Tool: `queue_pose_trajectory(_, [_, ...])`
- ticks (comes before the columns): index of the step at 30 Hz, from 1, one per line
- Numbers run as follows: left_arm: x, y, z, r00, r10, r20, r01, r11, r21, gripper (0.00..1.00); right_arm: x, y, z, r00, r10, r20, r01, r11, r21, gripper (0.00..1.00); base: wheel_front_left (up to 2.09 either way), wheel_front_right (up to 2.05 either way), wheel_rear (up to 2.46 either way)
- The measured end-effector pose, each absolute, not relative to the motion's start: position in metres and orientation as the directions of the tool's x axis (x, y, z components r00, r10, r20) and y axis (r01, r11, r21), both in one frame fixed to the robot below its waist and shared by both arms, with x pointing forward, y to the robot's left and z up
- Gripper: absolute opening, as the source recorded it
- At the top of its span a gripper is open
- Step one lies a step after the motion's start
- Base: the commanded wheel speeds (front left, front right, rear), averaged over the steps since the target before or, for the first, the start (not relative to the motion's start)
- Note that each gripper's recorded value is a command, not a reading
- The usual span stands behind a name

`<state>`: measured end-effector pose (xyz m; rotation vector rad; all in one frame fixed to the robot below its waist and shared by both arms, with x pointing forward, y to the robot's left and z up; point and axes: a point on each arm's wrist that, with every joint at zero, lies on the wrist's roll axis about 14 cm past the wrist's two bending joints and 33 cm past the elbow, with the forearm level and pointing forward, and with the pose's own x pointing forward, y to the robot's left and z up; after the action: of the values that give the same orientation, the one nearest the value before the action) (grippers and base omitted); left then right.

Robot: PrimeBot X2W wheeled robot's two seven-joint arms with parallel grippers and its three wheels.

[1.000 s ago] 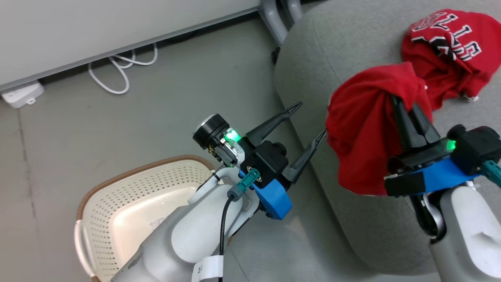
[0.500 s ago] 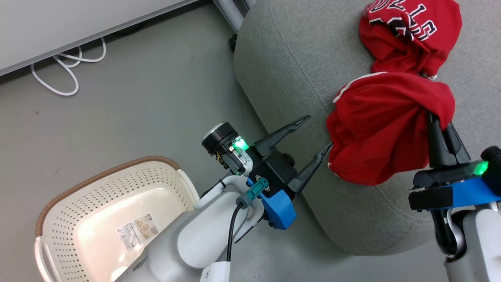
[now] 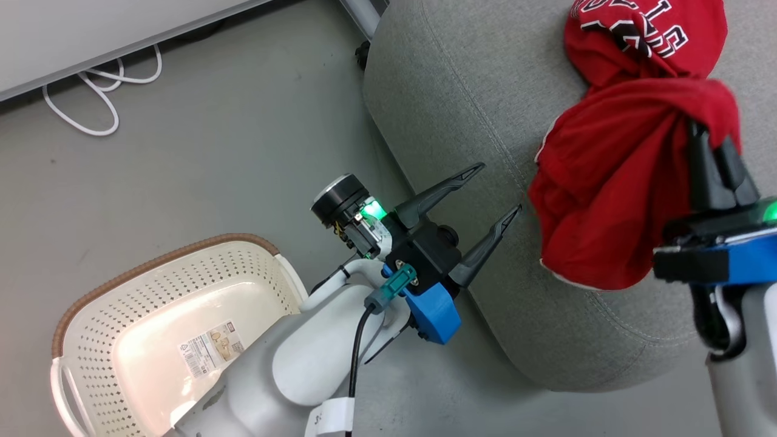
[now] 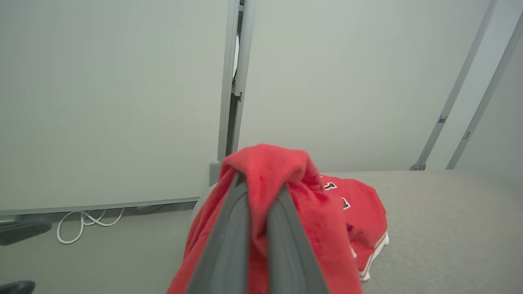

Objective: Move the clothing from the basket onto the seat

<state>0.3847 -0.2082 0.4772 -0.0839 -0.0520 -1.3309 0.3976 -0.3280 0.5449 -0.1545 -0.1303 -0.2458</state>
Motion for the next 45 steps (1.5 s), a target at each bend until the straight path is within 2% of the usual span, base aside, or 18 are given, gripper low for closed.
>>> queue_pose_trajectory(7, [0.411, -0.204, 0.469, 0.272, -0.957, 0.097, 0.962, 0.271, -0.027, 1.00, 0.440, -0.343, 0.617, 0.923, -0.179, 0.342, 0.266, 0.936, -0.229, 0.00, 0.00, 0.00, 0.00])
queue_pose_trajectory(12, [0.436, -0.201, 0.451, 0.296, -0.950, 0.096, 0.955, 0.295, -0.028, 1.00, 0.470, -0.379, 0.677, 0.853, -0.187, 0.487, 0.369, 0.877, -0.309, 0.00, 0.00, 0.00, 0.00])
queue_pose_trajectory(19, [0.462, -0.195, 0.421, 0.321, -0.944, 0.077, 0.947, 0.320, -0.035, 1.00, 0.493, -0.427, 0.695, 0.805, -0.256, 0.536, 0.482, 0.808, -0.338, 0.00, 0.00, 0.00, 0.00])
queue_pose_trajectory(22, [0.473, -0.192, 0.404, 0.331, -0.941, 0.065, 0.943, 0.328, -0.045, 1.00, 0.507, -0.451, 0.673, 0.826, -0.298, 0.479, 0.502, 0.775, -0.385, 0.00, 0.00, 0.00, 0.00])
queue_pose_trajectory(29, [0.485, -0.181, 0.354, 0.348, -0.937, 0.014, 0.934, 0.346, -0.084, 1.00, 0.531, -0.485, 0.576, 0.877, -0.404, 0.259, 0.480, 0.745, -0.464, 0.00, 0.00, 0.00, 0.00])
queue_pose_trajectory(33, [0.485, -0.178, 0.335, 0.353, -0.936, -0.003, 0.930, 0.351, -0.109, 1.00, 0.529, -0.495, 0.521, 0.876, -0.462, 0.141, 0.471, 0.754, -0.457, 0.00, 0.00, 0.00, 0.00])
queue_pose_trajectory(34, [0.485, -0.178, 0.330, 0.352, -0.936, -0.008, 0.929, 0.351, -0.114, 1.00, 0.523, -0.497, 0.492, 0.868, -0.491, 0.074, 0.469, 0.763, -0.444, 0.00, 0.00, 0.00, 0.00])
queue_pose_trajectory(40, [0.486, -0.177, 0.327, 0.355, -0.935, -0.010, 0.928, 0.354, -0.118, 1.00, 0.513, -0.495, 0.441, 0.849, -0.527, -0.048, 0.463, 0.783, -0.415, 0.00, 0.00, 0.00, 0.00])
queue_pose_trajectory(43, [0.487, -0.175, 0.327, 0.359, -0.933, -0.012, 0.927, 0.358, -0.115, 1.00, 0.513, -0.493, 0.436, 0.848, -0.527, -0.060, 0.461, 0.788, -0.409, 0.00, 0.00, 0.00, 0.00])
queue_pose_trajectory(44, [0.488, -0.175, 0.328, 0.362, -0.932, -0.011, 0.926, 0.360, -0.114, 1.00, 0.512, -0.493, 0.438, 0.847, -0.529, -0.054, 0.467, 0.788, -0.402, 0.41, 0.00, 0.00, 0.00])
queue_pose_trajectory(45, [0.488, -0.175, 0.330, 0.362, -0.932, -0.009, 0.926, 0.361, -0.111, 1.00, 0.512, -0.494, 0.441, 0.846, -0.532, -0.046, 0.473, 0.787, -0.396, 0.90, 0.00, 0.00, 0.00])
